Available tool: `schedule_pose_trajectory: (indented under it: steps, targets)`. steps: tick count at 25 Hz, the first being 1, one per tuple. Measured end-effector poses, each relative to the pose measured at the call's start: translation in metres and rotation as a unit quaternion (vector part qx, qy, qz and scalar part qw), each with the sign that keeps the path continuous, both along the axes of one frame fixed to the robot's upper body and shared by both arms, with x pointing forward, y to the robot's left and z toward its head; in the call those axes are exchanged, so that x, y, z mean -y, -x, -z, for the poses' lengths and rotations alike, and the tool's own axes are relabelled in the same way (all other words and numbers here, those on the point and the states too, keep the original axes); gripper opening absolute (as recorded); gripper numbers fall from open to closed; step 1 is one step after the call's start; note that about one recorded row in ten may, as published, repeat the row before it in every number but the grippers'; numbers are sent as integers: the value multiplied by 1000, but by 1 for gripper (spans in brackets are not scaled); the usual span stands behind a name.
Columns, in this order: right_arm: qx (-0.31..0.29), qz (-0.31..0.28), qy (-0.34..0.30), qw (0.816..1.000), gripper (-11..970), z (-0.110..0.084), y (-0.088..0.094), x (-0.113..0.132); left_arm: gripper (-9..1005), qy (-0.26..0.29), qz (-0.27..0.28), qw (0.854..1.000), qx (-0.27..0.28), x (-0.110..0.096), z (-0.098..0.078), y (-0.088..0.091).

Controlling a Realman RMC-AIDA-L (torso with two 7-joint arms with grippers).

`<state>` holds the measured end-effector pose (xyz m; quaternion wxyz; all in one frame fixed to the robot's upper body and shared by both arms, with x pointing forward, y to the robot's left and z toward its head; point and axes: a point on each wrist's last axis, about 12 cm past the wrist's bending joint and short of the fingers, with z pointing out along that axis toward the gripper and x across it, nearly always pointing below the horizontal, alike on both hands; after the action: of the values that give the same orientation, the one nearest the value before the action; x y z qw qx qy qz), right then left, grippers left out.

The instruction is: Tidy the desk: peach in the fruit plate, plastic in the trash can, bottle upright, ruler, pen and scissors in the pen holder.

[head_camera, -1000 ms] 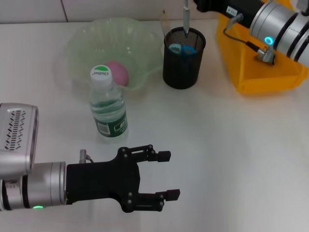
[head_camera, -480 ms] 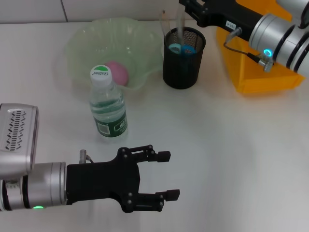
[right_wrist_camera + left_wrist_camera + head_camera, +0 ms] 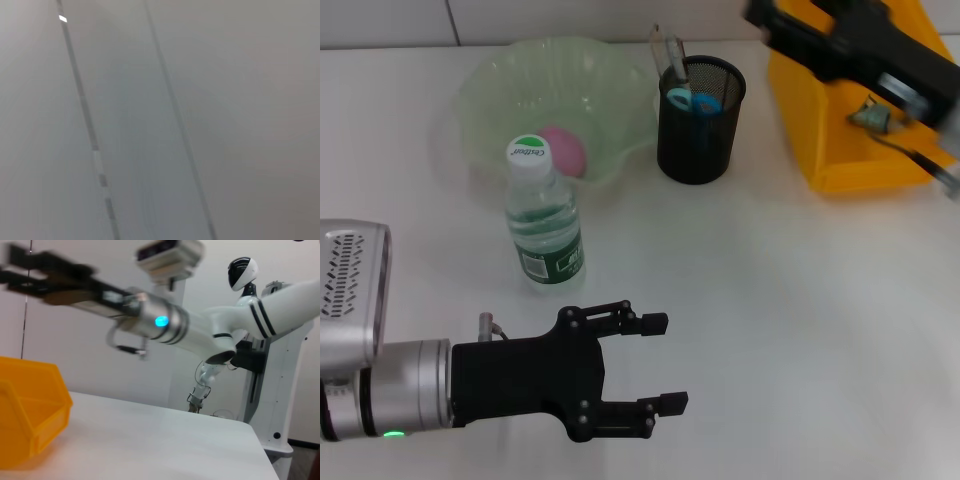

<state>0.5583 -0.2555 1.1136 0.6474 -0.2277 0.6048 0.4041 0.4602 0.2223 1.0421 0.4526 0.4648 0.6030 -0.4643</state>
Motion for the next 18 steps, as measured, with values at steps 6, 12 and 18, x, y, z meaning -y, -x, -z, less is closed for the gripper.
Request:
schedule_pose_trajectory:
  steps: [6,12,18]
  targets:
    - [11,-75,44,996,805,8,64,41,783,1,1,1000,0,0,0,0]
    - [-44,-169,122,977,838,36,115,58,783,-1,1,1000,3,1,-1,-3]
    - [-84,-196,152,965,837,54,128,51,783,-7,-3,1000,7,2,-1,-6]
